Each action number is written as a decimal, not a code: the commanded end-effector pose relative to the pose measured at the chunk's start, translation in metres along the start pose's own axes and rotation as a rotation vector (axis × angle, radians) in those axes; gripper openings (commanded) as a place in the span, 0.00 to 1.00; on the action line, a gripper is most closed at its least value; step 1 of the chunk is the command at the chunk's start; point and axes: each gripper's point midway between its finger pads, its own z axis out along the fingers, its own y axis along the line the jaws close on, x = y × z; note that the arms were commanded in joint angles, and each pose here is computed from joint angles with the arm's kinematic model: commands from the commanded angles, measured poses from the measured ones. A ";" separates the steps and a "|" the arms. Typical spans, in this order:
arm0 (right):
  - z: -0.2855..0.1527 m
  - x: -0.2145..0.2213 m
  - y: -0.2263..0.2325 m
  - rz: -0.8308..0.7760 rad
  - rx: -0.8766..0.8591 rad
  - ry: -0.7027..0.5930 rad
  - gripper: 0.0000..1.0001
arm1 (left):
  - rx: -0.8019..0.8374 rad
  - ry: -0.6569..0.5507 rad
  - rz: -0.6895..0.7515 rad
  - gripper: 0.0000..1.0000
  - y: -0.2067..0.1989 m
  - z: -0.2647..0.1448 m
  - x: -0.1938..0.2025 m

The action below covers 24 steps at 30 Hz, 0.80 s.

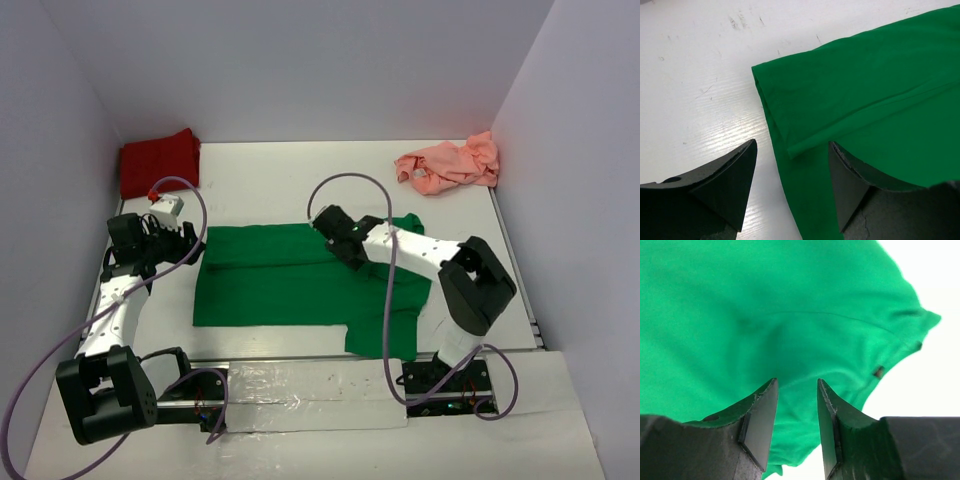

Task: Fold and stack the t-shirts
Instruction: Fold the flattened tshirt in 1/3 of the way

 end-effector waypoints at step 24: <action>-0.002 0.097 -0.022 0.187 -0.143 0.321 0.40 | 0.024 -0.018 0.034 0.67 -0.003 -0.001 -0.005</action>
